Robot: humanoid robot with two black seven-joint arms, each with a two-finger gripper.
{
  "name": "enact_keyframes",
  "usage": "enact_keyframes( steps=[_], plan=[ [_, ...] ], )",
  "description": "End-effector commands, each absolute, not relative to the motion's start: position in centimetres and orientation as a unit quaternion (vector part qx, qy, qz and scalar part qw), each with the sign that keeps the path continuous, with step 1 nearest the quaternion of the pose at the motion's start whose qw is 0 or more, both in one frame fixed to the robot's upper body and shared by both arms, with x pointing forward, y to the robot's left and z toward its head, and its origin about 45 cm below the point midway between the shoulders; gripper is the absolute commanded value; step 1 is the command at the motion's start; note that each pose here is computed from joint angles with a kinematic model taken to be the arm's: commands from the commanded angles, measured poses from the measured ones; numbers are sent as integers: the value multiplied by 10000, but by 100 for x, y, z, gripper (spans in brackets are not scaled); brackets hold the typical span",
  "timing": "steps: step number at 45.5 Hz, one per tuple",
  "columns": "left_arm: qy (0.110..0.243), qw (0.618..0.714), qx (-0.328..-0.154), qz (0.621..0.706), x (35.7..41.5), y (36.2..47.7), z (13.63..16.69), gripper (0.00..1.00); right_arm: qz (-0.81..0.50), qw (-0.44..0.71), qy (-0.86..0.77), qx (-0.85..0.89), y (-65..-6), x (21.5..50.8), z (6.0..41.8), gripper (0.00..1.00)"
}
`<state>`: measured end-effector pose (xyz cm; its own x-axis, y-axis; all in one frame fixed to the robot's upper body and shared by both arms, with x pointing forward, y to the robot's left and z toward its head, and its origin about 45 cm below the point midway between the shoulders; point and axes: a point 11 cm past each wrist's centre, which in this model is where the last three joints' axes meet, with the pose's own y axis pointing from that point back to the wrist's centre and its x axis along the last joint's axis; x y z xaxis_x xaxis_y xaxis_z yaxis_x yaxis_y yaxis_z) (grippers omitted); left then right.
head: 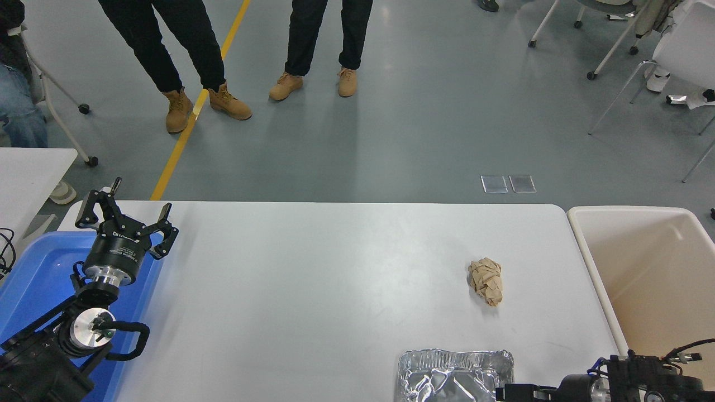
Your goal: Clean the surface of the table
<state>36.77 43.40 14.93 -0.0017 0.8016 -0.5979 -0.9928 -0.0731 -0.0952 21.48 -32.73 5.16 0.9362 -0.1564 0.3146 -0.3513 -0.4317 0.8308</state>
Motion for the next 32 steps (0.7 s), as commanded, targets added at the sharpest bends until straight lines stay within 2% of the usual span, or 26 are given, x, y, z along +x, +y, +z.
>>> enact_keyframes(
  steps=[1,5,14,17,26,32],
  plan=[
    [1821,6560,-2624,6839,3677,4340,1493,99,984,5176,-1434,8378,-3302,2111,487,74],
    [1821,6560,-2624,6839,3677,4340,1493,99,977,5185,-1428,8374,-3313,2106,486,70],
    [1821,6560,-2624,6839,3677,4340,1493,99,988,5206,-1368,8369,-3331,2082,482,51],
    [1821,6560,-2624,6839,3677,4340,1493,99,1044,5247,-1280,8351,-3347,2060,472,41],
    [1821,6560,-2624,6839,3677,4340,1493,99,1077,5216,-1227,8374,-3351,2049,481,2],
    [1821,6560,-2624,6839,3677,4340,1493,99,1084,5220,-1235,8370,-3363,2055,488,0]
  ],
)
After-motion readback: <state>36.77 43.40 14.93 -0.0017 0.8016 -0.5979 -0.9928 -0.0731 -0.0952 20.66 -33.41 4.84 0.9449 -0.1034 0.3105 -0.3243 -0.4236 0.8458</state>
